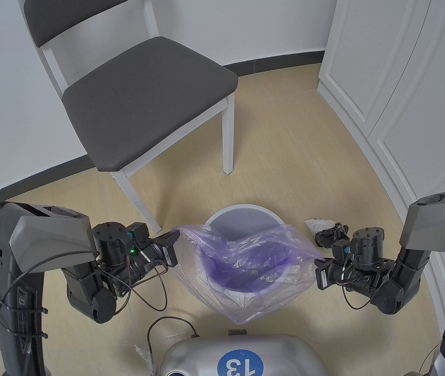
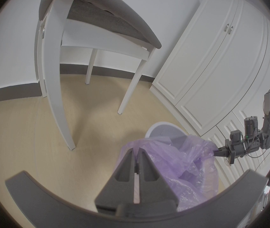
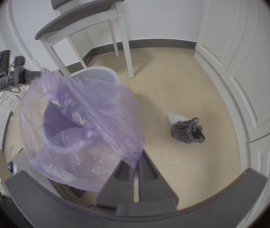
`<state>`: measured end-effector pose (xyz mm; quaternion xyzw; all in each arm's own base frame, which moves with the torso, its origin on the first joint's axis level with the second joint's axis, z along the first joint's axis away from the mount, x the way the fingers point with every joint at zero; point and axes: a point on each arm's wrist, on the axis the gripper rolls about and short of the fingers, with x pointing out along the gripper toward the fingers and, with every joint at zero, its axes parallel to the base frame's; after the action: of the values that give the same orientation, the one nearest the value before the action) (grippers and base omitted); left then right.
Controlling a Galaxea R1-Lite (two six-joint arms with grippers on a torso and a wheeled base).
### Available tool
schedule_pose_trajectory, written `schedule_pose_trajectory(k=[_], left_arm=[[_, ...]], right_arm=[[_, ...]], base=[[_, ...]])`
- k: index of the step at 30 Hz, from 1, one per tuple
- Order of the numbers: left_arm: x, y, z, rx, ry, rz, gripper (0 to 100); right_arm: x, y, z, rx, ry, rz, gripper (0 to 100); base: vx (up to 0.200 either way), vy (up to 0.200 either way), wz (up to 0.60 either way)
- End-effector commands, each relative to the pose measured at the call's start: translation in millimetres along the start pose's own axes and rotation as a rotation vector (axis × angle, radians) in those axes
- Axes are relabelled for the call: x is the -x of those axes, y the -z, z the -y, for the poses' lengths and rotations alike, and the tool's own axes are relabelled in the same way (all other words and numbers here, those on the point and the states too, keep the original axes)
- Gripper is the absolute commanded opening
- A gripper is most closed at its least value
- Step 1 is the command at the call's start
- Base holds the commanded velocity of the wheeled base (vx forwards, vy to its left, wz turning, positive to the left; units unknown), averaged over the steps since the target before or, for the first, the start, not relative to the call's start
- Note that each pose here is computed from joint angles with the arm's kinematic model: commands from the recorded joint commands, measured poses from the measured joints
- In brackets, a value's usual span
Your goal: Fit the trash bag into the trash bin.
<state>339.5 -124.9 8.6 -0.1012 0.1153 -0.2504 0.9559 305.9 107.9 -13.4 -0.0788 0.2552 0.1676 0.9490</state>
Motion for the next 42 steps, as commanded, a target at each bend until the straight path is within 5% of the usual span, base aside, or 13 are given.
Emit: schedule_pose_trajectory(k=[1,8,17,25,26,33,42], left_arm=[[-5,4,-3,0.003,-0.003,0.011,0],[-27,7,-15,-0.010,-0.114,0.076,0],[-40,10,-18,-0.012,-0.117,0.104,0],[-45,5,-14,-0.009,-0.110,0.132,0],[-45,5,-14,-0.008,-0.116,0.134,0],[-43,3,-13,-0.007,-0.114,0.135,0],[-41,1,-7,-0.006,-0.102,0.135,0]], right_arm=[[2,17,5,0.020,-0.017,-0.039,0],[17,30,5,0.086,-0.099,-0.056,0],[18,58,0,0.196,-0.164,-0.036,0],[17,56,1,0.205,-0.195,-0.019,0],[17,56,1,0.202,-0.195,-0.018,100],[17,51,4,0.201,-0.195,0.007,100],[47,25,12,0.202,-0.353,0.129,100]], base=[[0.000,0.000,0.00],[0.000,0.000,0.00],[0.000,0.000,0.00],[0.000,0.000,0.00],[0.000,0.000,0.00],[0.000,0.000,0.00],[0.000,0.000,0.00]])
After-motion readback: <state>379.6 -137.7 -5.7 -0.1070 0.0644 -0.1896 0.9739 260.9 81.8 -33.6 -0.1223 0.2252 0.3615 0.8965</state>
